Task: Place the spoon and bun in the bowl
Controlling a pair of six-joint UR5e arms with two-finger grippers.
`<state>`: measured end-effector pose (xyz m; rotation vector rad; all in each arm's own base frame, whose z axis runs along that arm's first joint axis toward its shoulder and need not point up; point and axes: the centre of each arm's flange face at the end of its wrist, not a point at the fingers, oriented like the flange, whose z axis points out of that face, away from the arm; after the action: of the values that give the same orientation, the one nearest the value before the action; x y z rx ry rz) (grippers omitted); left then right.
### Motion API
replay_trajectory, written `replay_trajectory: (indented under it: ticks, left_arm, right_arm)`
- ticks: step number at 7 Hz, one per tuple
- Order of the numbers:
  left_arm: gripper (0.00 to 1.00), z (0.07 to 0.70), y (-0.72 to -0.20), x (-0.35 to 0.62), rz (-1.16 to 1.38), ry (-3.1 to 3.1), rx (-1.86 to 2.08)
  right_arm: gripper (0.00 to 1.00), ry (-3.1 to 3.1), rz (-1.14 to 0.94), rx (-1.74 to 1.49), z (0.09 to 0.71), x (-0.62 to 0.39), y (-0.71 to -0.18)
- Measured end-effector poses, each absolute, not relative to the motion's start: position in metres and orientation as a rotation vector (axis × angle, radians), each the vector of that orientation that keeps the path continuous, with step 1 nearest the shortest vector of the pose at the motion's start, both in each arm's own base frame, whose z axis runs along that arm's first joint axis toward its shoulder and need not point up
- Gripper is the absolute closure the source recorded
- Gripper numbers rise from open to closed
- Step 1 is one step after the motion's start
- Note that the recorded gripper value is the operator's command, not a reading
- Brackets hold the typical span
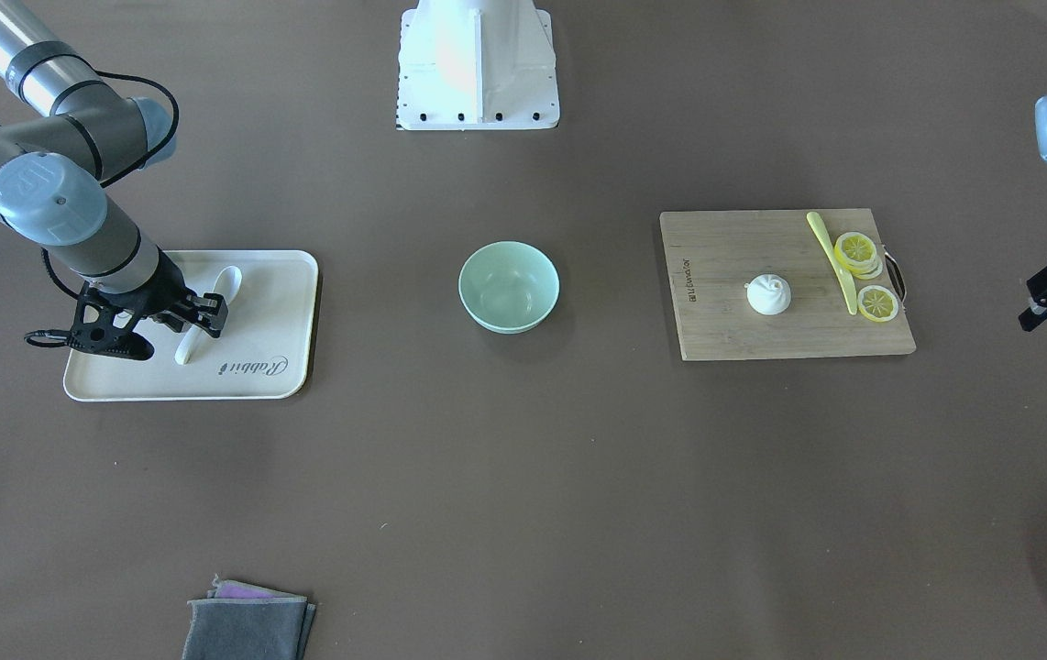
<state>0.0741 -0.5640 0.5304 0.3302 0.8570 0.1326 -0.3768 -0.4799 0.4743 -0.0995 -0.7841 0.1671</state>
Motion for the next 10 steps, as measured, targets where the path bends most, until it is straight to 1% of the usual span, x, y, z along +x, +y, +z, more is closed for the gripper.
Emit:
replay_trajectory:
  ticks: [2, 4, 7, 10]
  left_arm:
    - [0.02, 0.528, -0.564, 0.074, 0.133, 0.858, 0.334]
    - [0.02, 0.521, -0.564, 0.09, 0.149, 0.871, 0.336]
    - [0.02, 0.506, -0.543, 0.178, 0.134, 0.953, 0.32]
    - [0.02, 0.476, -0.5, 0.277, 0.136, 0.979, 0.32]
  right_arm:
    - [1.0, -0.797, 0.167, -0.094, 0.467, -0.375, -0.481]
    - [1.0, -0.838, 0.171, -0.07, 0.44, -0.361, -0.484]
    - [1.0, -0.885, 0.184, -0.05, 0.378, -0.347, -0.499]
    - [1.0, -0.924, 0.165, -0.017, 0.321, -0.359, -0.511]
